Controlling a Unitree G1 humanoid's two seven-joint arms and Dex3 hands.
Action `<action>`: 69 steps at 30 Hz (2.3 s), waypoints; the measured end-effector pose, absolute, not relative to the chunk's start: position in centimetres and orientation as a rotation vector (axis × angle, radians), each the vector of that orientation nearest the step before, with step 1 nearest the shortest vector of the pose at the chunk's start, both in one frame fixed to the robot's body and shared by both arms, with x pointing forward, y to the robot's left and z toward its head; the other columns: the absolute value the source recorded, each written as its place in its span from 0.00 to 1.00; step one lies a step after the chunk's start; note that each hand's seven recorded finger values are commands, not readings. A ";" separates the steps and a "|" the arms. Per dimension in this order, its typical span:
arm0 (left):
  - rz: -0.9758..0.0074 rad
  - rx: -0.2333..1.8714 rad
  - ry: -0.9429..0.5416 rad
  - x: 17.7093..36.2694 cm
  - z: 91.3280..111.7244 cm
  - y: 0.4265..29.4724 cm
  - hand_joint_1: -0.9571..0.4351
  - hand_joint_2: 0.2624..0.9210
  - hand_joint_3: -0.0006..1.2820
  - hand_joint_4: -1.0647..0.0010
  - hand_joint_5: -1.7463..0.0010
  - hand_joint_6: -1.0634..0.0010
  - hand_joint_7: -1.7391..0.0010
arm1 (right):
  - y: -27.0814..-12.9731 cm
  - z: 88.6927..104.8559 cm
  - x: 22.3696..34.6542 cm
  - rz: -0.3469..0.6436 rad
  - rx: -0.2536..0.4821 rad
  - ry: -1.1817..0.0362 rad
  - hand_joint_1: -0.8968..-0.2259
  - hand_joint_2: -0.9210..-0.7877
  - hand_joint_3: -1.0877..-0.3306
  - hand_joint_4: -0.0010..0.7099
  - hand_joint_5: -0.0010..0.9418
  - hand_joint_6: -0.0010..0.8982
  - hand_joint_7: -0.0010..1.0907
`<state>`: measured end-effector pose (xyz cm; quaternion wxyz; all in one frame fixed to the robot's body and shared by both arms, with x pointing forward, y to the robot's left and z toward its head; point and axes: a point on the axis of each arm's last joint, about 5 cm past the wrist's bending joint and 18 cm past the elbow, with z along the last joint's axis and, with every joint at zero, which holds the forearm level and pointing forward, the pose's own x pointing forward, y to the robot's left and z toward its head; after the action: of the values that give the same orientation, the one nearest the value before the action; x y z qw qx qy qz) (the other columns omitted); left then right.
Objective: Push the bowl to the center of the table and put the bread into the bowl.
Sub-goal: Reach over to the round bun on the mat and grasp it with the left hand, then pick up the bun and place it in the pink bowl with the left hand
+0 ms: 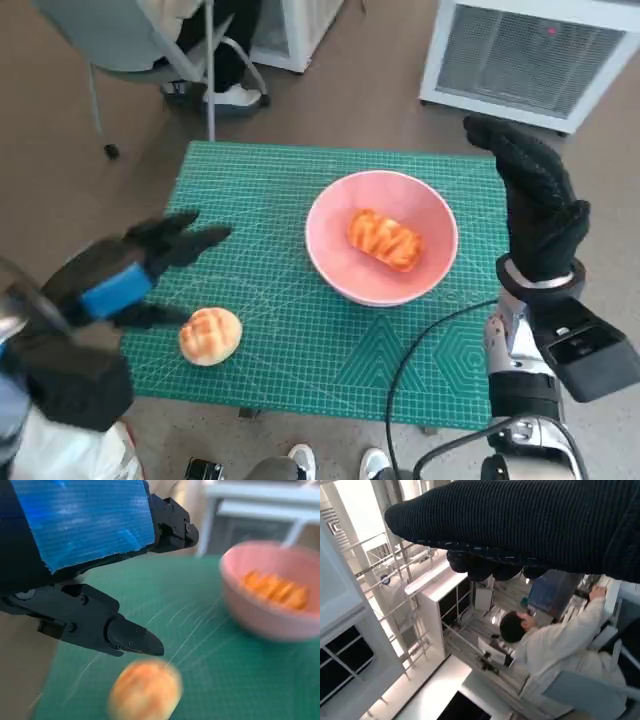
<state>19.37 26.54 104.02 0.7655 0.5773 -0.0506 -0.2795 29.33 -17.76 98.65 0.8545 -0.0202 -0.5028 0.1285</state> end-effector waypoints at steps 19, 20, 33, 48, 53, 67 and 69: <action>-0.666 1.213 0.078 18.6 100.1 26.5 0.52 0.82 0.00 0.76 1.00 0.68 1.00 | -17.6 98.7 29.6 0.282 -0.036 -1.041 0.42 0.00 0.37 0.55 0.00 0.35 0.18; -0.668 1.208 0.085 18.6 99.8 26.6 0.52 0.82 0.00 0.76 1.00 0.68 1.00 | -17.6 98.7 29.6 0.284 -0.036 -1.041 0.42 0.00 0.37 0.55 0.00 0.35 0.18; -0.679 1.157 0.147 20.3 95.6 26.2 0.51 0.84 0.00 0.70 0.99 0.65 0.99 | -17.7 98.9 29.6 0.295 -0.045 -1.038 0.42 0.00 0.37 0.55 0.00 0.35 0.18; -0.531 1.117 0.063 21.9 92.5 26.4 0.68 0.99 0.09 0.38 0.52 0.46 0.57 | -17.8 98.9 29.6 0.299 -0.051 -1.038 0.42 0.00 0.37 0.55 0.00 0.35 0.18; -0.497 1.117 0.009 21.9 92.6 26.5 0.69 1.00 0.09 0.45 0.27 0.40 0.42 | -17.8 98.9 29.6 0.298 -0.052 -1.039 0.42 0.00 0.37 0.55 0.00 0.35 0.18; -0.419 1.012 -0.378 23.0 97.7 25.0 0.69 1.00 0.04 0.40 0.29 0.31 0.41 | -18.0 98.9 29.6 0.294 -0.054 -1.039 0.42 0.00 0.37 0.55 0.00 0.35 0.17; -0.400 0.997 -0.446 23.6 98.7 24.4 0.69 1.00 0.03 0.40 0.29 0.30 0.41 | -18.0 99.0 29.6 0.294 -0.054 -1.039 0.42 0.00 0.37 0.55 0.00 0.35 0.17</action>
<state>23.57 24.36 98.69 0.8355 0.4710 -0.2107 -0.1890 29.63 -17.96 98.96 0.8574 -0.0257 -0.4945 0.1401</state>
